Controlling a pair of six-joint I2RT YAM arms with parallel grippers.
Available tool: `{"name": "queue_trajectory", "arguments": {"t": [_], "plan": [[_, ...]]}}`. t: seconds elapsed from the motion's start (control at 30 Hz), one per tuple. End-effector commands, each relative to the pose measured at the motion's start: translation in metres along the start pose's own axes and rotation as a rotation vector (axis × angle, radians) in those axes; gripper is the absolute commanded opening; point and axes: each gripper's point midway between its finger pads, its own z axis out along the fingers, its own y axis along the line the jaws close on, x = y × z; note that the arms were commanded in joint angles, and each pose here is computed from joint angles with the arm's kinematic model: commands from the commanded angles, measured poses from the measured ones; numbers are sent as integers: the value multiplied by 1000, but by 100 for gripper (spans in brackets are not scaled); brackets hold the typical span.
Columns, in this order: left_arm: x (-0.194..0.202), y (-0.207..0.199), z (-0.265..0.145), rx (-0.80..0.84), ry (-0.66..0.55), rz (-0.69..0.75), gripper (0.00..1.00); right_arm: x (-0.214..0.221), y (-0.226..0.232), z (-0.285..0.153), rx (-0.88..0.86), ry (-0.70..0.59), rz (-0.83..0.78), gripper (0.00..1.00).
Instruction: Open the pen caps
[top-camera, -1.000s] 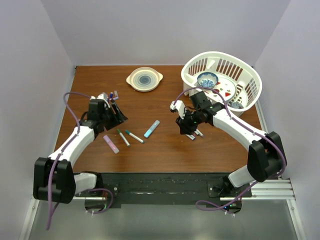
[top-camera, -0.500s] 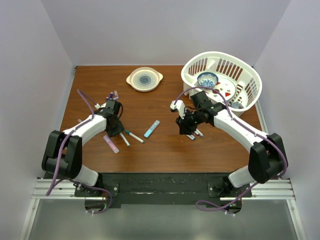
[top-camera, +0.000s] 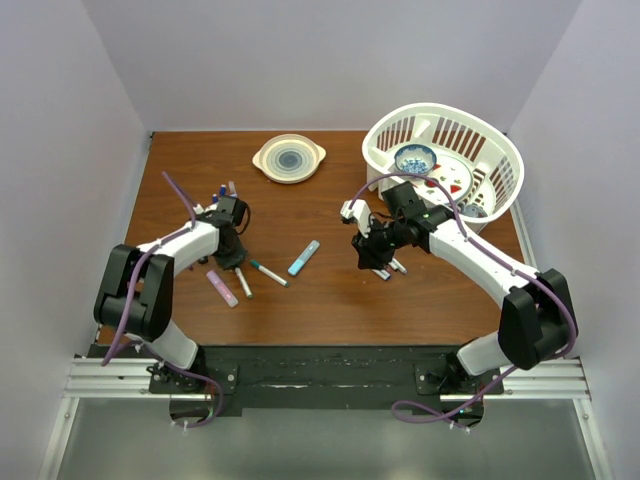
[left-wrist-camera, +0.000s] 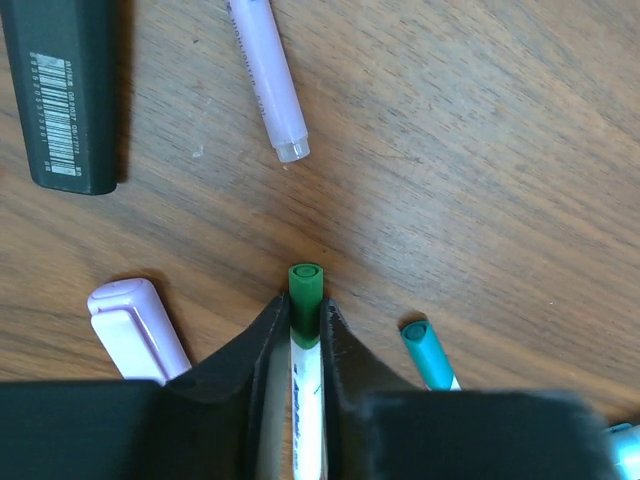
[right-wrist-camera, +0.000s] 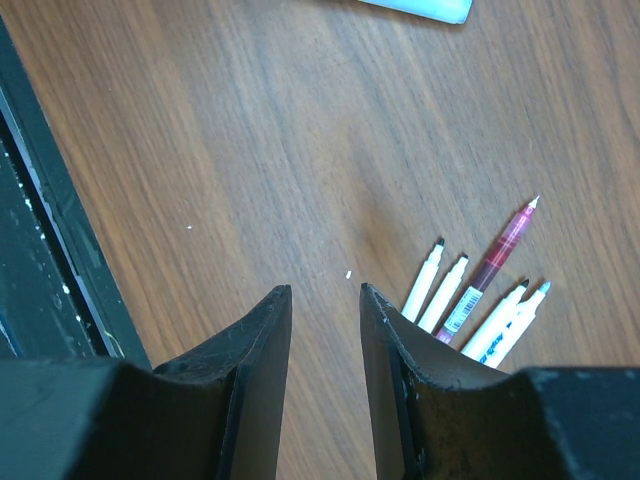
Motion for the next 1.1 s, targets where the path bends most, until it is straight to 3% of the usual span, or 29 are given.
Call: {"name": "queue_trajectory", "arguments": {"t": [0.0,0.1,0.27,0.47,0.5,0.57,0.6,0.67,0.8,0.93,1.07], "plan": [[-8,-5,0,3,-33,-4,11,-16,3,-11,-4,-55,-37,38],[-16,-9,-16,49,-66,-13,1,-18,6,-12,-21,-64,-38,38],[-32,-29,-60,240,-142,-27,0,-29,25,-15,-103,-128,-56,38],[-25,-92,-130,781,-196,1,0,-61,65,-6,-289,-262,-37,47],[-16,-105,-152,912,-182,26,0,-62,73,-3,-336,-273,36,55],[-16,-124,-177,1094,-235,24,0,-82,86,-3,-444,-377,51,62],[-8,-132,-190,1155,-237,36,0,-79,93,0,-493,-366,151,65],[-8,-143,-205,1230,-260,22,0,-93,97,2,-524,-427,164,71],[9,-167,-221,1313,-253,12,0,-92,92,15,-506,-425,317,76],[21,-188,-228,1349,-236,9,0,-94,79,24,-437,-418,474,76],[30,-199,-231,1378,-217,1,0,-97,74,22,-399,-441,518,74]]}}
